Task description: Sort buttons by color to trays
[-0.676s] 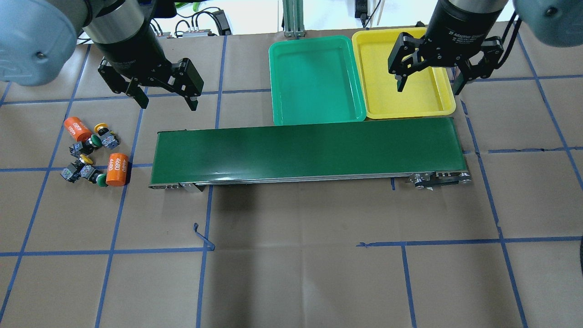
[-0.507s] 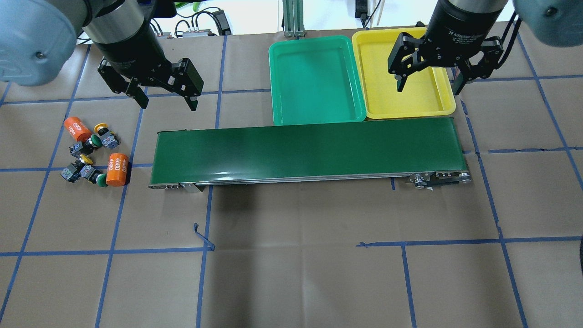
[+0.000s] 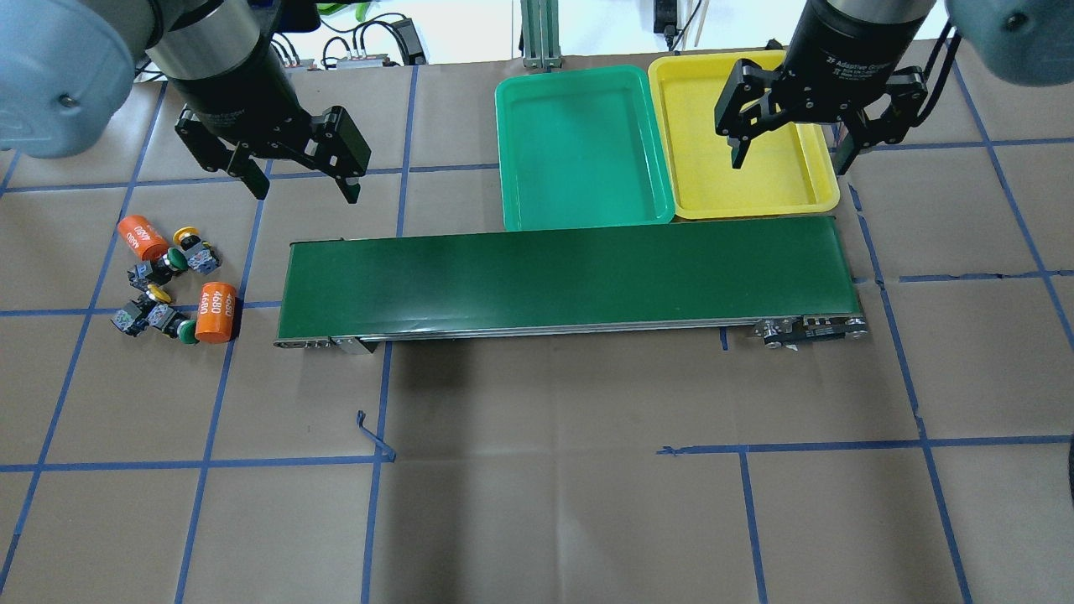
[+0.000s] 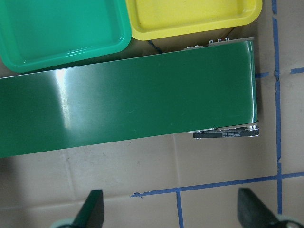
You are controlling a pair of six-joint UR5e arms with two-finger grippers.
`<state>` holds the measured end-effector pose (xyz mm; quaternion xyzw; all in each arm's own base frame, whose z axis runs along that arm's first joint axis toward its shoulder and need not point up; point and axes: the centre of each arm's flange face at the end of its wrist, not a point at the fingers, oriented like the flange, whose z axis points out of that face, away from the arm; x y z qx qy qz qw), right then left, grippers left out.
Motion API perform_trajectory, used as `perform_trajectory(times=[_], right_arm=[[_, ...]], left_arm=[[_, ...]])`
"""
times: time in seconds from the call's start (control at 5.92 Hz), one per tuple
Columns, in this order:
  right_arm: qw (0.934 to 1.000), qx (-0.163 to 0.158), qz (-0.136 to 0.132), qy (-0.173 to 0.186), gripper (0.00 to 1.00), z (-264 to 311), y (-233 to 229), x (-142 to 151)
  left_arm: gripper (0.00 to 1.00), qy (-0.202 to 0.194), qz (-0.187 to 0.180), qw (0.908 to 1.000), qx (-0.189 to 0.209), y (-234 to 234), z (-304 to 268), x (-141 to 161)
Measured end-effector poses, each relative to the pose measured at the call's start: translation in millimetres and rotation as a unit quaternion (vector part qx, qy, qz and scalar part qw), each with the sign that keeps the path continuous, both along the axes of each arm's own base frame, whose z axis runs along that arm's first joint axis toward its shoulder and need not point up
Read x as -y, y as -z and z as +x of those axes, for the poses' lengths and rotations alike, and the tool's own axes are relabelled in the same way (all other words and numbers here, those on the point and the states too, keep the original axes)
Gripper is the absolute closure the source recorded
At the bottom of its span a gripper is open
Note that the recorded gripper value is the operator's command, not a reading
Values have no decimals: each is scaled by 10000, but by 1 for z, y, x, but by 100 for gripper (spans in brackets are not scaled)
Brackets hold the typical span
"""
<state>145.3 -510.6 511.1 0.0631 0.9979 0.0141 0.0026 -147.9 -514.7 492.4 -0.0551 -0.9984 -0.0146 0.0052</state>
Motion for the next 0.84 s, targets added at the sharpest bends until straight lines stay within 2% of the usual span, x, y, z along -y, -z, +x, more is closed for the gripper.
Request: perform_trajectory(times=[0.17,0.34,0.68,0.84], right_arm=[[10000,-5,1,-2,0,0,0,0],[10000,-22,5,-6,0,0,1,0],[10000,-21,6,-5,0,0,1,0],[10000,-19,15,-4,0,0,1,0]], left_arm=[[2,-37,13,10000,12,1,14,3],[2,-220,79,9997,19,6,52,9],[2,-637,162,9978,-23,46,149,18],[2,-639,59,9979,-15,75,184,22]])
